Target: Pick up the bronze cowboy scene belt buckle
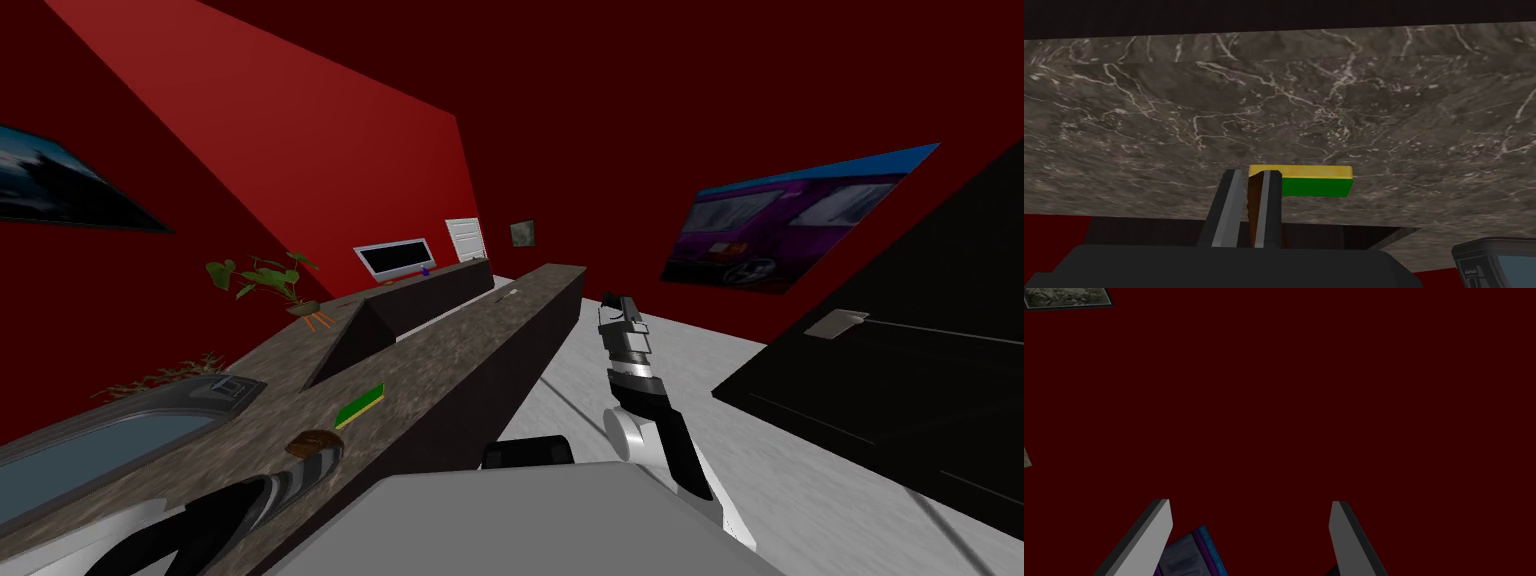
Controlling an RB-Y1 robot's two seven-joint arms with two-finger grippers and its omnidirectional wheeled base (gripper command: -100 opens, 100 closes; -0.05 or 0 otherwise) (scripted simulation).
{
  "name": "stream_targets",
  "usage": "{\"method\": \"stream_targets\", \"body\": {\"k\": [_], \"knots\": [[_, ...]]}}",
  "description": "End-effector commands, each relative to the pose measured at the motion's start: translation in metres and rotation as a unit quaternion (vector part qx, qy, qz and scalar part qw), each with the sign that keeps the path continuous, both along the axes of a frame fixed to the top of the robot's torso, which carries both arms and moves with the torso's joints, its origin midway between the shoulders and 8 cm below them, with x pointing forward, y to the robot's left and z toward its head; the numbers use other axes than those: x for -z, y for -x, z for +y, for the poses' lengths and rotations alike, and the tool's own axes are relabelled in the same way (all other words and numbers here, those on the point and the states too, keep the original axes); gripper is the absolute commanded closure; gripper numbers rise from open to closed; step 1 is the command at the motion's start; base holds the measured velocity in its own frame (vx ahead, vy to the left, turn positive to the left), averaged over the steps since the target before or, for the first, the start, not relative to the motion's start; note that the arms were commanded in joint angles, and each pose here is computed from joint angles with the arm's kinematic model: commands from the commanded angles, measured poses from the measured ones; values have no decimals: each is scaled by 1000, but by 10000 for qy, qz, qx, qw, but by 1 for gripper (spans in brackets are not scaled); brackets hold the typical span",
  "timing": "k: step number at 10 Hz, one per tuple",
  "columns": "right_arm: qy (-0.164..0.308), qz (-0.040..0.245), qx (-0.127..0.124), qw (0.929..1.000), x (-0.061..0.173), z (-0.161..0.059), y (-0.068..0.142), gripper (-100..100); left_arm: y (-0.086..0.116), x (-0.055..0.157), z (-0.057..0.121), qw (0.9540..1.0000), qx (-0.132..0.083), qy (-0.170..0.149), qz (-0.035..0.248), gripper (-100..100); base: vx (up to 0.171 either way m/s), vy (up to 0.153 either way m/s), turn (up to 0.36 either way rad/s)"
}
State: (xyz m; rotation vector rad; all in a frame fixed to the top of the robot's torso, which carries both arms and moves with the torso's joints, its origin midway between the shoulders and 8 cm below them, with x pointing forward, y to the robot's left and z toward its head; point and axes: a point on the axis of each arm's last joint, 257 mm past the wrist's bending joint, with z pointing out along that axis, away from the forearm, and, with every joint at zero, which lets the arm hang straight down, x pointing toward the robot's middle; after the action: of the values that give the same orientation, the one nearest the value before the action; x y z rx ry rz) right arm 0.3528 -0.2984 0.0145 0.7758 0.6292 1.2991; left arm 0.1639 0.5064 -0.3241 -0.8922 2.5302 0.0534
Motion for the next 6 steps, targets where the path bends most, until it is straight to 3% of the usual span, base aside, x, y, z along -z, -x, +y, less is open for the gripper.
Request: {"method": "stream_targets", "body": {"k": [1,4,5,6], "knots": [[0,0,0,10000,0,0,0,0,6,-8,1,9998,-19,-189,-16,100,31,53,132],[0,0,0,10000,0,0,0,0,-22,-34,-3,9987,176,-387,-291,100,12,38,30],[0,0,0,10000,0,0,0,0,-16,-27,-4,9990,151,-348,-230,100,-3,4,-11],[0,0,0,10000,0,0,0,0,-18,-29,-3,9989,157,-361,-248,0,0,0,0]]}}
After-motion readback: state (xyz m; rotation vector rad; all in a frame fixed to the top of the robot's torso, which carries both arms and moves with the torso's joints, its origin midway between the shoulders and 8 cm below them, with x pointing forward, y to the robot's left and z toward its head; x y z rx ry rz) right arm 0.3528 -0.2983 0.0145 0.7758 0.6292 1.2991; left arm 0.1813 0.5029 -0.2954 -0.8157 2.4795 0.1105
